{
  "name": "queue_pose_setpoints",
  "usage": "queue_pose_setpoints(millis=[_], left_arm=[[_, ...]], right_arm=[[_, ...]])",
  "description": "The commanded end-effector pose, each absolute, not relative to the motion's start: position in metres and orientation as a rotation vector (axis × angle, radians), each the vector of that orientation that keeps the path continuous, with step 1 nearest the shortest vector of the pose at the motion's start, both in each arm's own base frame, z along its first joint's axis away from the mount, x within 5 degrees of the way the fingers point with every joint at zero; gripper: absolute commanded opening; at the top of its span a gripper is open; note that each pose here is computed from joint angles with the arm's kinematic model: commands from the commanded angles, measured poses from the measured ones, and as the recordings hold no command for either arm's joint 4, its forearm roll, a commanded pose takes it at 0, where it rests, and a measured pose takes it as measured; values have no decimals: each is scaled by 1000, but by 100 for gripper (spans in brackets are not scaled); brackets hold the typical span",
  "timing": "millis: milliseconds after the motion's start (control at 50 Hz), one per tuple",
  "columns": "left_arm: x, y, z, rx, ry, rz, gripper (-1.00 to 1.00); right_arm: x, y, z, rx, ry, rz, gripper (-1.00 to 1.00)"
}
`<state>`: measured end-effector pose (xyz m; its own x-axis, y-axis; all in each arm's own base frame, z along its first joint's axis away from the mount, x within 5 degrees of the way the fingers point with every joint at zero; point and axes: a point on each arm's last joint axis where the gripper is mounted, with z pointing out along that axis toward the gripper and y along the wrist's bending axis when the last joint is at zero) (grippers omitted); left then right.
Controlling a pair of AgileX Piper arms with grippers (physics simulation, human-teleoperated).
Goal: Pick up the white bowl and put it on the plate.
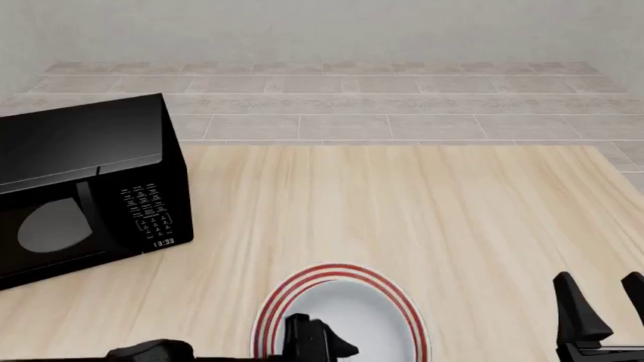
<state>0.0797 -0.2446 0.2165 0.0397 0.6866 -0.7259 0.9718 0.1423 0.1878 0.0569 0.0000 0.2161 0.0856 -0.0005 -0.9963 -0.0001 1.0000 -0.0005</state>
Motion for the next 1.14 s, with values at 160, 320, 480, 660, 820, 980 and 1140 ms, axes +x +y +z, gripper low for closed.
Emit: queue_pose_setpoints(millis=[160,320,480,660,820,980,1140], left_arm=[[83,-232,235,1609,1686,-478,100],[84,-223,242,1607,1676,-464,100],[82,-216,248,1606,1666,-461,100],[82,-203,252,1597,1662,-441,100],[81,-192,251,1587,1663,-433,100],[80,-184,247,1595,1663,-415,100],[80,-168,251,1581,1666,-383,100]], right_arm=[[57,0,216,0,1485,-1,100],[57,0,216,0,1485,-1,100],[57,0,216,0,1485,0,100],[57,0,216,0,1485,-1,100],[57,0,216,0,1485,-1,100],[57,0,216,0,1485,0,100],[57,0,216,0,1485,0,100]])
